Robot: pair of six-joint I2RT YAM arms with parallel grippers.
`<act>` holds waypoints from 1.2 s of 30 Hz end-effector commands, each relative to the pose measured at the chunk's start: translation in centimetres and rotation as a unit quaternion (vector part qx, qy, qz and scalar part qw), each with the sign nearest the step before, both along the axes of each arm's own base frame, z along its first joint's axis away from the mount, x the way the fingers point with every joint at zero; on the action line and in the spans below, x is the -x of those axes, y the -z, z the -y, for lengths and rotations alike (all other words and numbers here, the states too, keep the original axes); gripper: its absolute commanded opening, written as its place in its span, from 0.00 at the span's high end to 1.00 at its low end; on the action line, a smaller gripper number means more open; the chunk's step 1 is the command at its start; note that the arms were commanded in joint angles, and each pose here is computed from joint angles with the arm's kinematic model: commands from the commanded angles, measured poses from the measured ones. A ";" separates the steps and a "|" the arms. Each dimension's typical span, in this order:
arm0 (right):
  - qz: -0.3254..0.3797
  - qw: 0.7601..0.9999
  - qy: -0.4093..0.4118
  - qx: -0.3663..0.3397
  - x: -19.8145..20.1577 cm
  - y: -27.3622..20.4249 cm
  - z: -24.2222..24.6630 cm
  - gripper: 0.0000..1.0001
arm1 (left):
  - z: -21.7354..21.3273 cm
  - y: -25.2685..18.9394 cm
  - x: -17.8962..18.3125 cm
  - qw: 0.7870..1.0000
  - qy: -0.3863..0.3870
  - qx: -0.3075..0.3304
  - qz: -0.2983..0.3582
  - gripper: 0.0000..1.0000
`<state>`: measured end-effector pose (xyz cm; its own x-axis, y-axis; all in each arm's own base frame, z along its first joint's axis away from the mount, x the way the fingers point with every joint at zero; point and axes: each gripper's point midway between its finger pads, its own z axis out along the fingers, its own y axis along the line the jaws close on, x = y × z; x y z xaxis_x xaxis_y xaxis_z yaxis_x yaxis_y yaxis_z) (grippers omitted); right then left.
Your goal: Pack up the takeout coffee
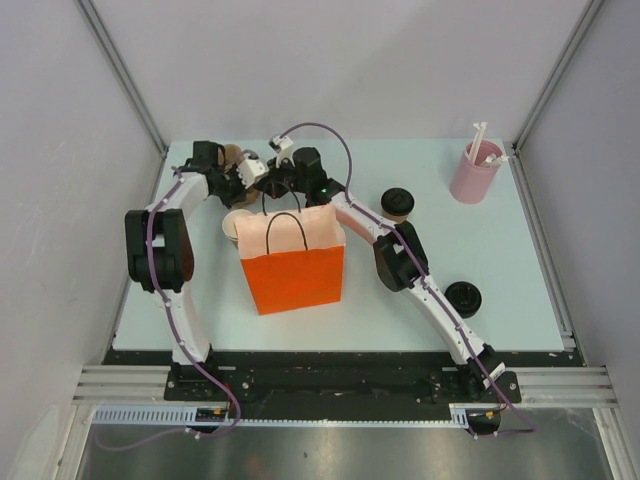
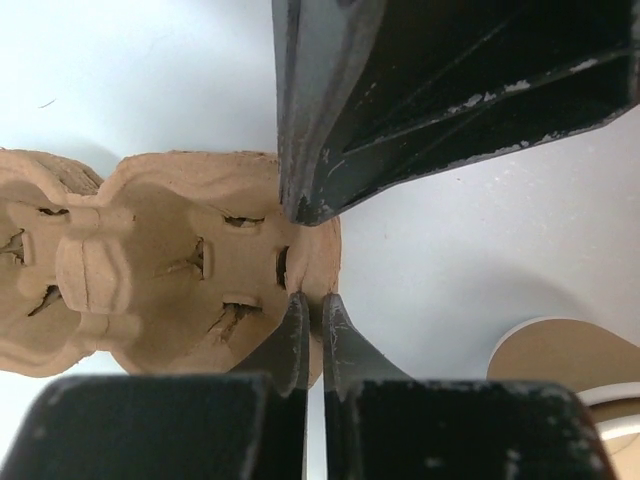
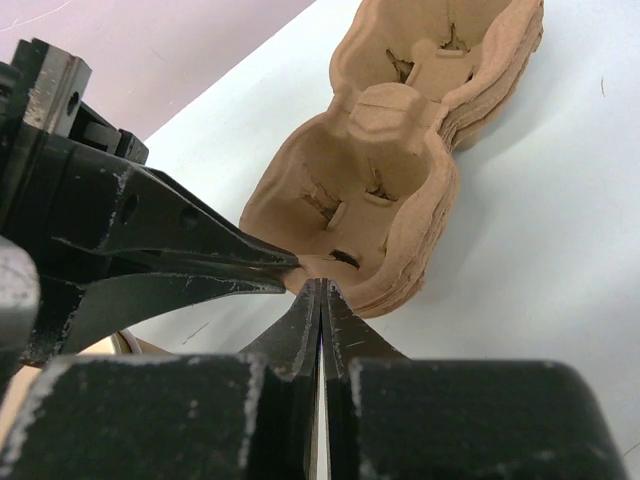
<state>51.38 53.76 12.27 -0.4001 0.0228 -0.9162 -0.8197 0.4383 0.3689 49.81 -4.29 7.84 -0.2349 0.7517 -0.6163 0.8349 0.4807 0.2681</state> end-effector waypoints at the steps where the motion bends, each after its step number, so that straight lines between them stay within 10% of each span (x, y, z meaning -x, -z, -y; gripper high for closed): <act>1: 0.011 1.000 0.002 -0.013 -0.4 -0.8 0.0 1.00 | 1.0 -3.6 -0.8 0.999 0.013 0.022 0.035 0.99; 36: -0.027 0.996 0.051 -0.061 -1.7 0.2 -0.3 1.00 | 1.4 -8.1 -1.7 0.995 -0.009 0.083 0.057 0.97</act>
<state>52.32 53.95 12.68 -0.4536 0.1435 -0.8796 -0.7668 0.4401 0.4672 50.81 -4.55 11.48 -0.2481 0.6668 -0.7028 0.8018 0.5484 0.2373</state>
